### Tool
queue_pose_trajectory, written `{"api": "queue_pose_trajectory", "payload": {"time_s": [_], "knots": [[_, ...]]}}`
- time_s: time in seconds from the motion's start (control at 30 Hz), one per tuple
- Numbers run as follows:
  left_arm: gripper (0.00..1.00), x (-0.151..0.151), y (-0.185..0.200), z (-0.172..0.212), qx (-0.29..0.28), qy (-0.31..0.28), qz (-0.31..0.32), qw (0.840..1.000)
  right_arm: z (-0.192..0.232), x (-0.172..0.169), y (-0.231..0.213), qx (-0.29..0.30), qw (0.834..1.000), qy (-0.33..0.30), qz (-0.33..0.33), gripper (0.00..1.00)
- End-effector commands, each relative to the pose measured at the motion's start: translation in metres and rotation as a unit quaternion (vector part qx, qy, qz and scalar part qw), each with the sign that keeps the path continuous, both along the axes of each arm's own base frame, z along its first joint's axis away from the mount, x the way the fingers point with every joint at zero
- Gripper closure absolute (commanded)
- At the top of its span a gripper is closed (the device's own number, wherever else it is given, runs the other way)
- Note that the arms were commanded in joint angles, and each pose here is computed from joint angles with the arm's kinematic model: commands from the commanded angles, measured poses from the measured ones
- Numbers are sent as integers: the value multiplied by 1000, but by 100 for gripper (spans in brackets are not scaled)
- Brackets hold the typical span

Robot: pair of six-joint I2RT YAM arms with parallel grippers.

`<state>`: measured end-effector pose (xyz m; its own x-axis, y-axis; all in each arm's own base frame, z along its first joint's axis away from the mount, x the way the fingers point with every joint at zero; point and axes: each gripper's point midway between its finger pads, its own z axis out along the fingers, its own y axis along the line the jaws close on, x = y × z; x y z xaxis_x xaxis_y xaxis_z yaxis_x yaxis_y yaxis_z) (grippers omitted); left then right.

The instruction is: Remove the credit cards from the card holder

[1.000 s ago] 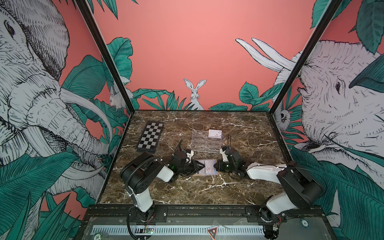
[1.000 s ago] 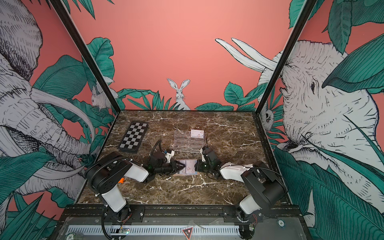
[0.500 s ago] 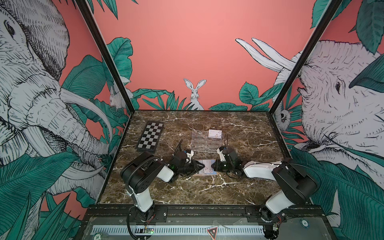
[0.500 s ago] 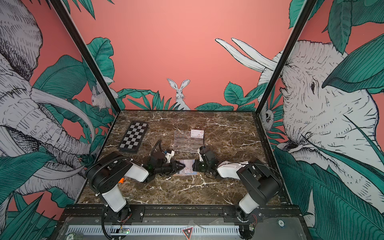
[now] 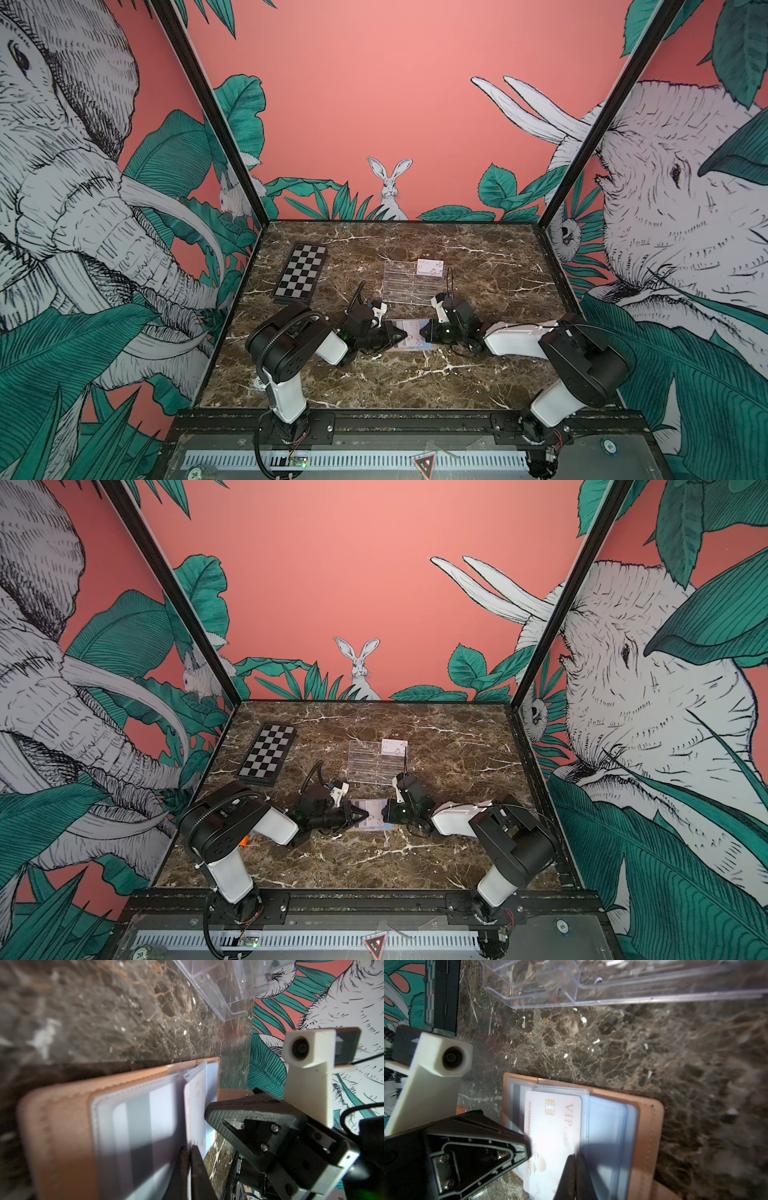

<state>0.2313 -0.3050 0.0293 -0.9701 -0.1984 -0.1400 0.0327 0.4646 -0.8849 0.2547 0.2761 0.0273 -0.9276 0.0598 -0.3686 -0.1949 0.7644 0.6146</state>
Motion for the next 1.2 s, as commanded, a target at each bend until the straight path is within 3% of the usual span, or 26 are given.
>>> {"api": "queue_pose_trajectory", "payload": {"time_s": [0.0,0.37,0.7,0.9,0.97,1.17], "knots": [[96,-4,2,-1,-3,-2,2,1000,-15,-6,-4,-21,1000,16,0,100],[100,-8,4,-1,-4,-9,-4,1000,-20,-9,-9,-36,999,22,-3,100],[100,-13,17,-3,49,-14,-8,999,-24,-10,-11,-44,999,30,-1,100],[100,-12,13,-1,38,-15,-12,999,-23,-12,-10,-42,999,30,3,100],[87,-11,11,-1,26,-14,-9,1000,-23,-11,-10,-41,999,29,2,100],[71,-6,7,1,13,-11,-2,1000,-24,-12,-8,-38,999,31,8,100]]}}
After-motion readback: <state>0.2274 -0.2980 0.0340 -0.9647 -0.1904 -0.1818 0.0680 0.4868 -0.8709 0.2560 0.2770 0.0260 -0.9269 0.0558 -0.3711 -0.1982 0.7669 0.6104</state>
